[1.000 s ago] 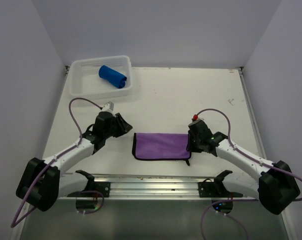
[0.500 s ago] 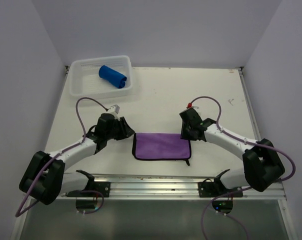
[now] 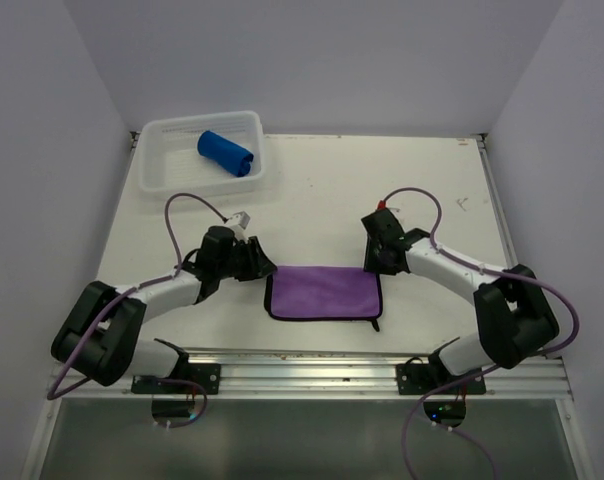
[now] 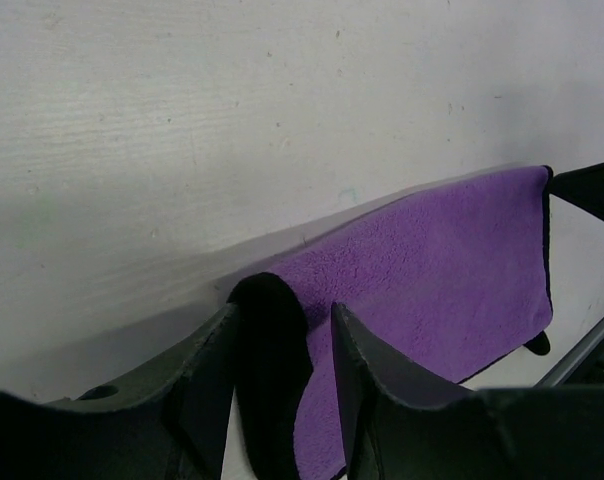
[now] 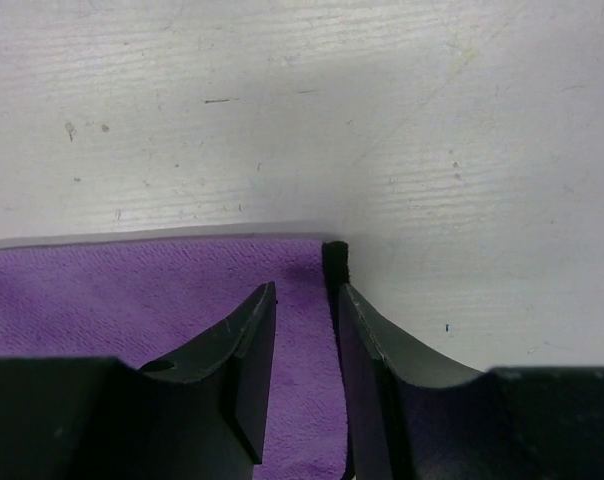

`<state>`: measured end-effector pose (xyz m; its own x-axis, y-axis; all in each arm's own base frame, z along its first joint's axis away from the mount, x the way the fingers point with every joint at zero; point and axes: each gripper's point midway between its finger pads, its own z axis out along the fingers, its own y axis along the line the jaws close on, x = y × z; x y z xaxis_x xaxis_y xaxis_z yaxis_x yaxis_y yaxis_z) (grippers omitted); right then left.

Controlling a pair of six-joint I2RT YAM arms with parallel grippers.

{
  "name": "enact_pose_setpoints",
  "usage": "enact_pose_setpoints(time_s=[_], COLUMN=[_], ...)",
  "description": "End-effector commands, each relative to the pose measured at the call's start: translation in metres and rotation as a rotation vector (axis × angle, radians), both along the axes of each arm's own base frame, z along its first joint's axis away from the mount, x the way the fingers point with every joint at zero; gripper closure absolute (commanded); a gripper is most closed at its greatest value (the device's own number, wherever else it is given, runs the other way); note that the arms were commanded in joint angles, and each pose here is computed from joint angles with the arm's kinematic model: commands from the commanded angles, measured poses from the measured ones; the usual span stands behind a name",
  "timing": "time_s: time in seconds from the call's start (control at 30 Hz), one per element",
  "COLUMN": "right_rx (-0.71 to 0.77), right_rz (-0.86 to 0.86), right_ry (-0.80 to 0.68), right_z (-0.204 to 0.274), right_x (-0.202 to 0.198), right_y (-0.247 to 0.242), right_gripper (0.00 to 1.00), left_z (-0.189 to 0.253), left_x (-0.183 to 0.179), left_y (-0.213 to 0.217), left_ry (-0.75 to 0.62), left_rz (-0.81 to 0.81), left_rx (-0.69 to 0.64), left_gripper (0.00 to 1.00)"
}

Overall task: Roll the towels
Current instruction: Fold the towel

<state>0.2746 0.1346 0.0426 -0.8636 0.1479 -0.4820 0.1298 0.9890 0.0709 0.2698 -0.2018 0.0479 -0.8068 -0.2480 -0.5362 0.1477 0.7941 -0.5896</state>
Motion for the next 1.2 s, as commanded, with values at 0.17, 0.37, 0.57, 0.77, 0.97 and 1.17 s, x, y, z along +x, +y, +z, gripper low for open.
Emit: enact_pose_setpoints(time_s=[0.17,0.37,0.57,0.77,0.97,1.17], right_rx=[0.064,0.095,0.115,0.094,0.089,0.120], right_rz=[-0.026,-0.029,-0.037,-0.042,-0.042,-0.043], right_ry=[-0.032,-0.019,0.002,0.021,0.033,0.026], right_z=[0.003,-0.005,-0.015,-0.023,-0.027,-0.026], right_x=[0.025,0.027,0.025,0.019,0.015,0.015], right_y=[-0.001,0.002,0.000,-0.007,-0.009,-0.006], right_gripper=[0.64,0.67,0.71,0.74,0.78,0.94], left_z=[0.010,0.007,0.009,0.004,0.004,0.002], left_x=[0.014,0.017,0.020,0.020,0.021,0.024], left_y=[-0.015,-0.014,-0.011,-0.010,-0.008,-0.004], left_ry=[-0.063,-0.063,-0.066,-0.051,-0.047,-0.037], left_rz=[-0.030,-0.027,-0.014,-0.005,0.007,0.038], left_rx=[-0.038,-0.025,0.001,0.008,0.013,0.025], left_gripper=[0.59,0.72,0.74,0.75,0.76,0.76])
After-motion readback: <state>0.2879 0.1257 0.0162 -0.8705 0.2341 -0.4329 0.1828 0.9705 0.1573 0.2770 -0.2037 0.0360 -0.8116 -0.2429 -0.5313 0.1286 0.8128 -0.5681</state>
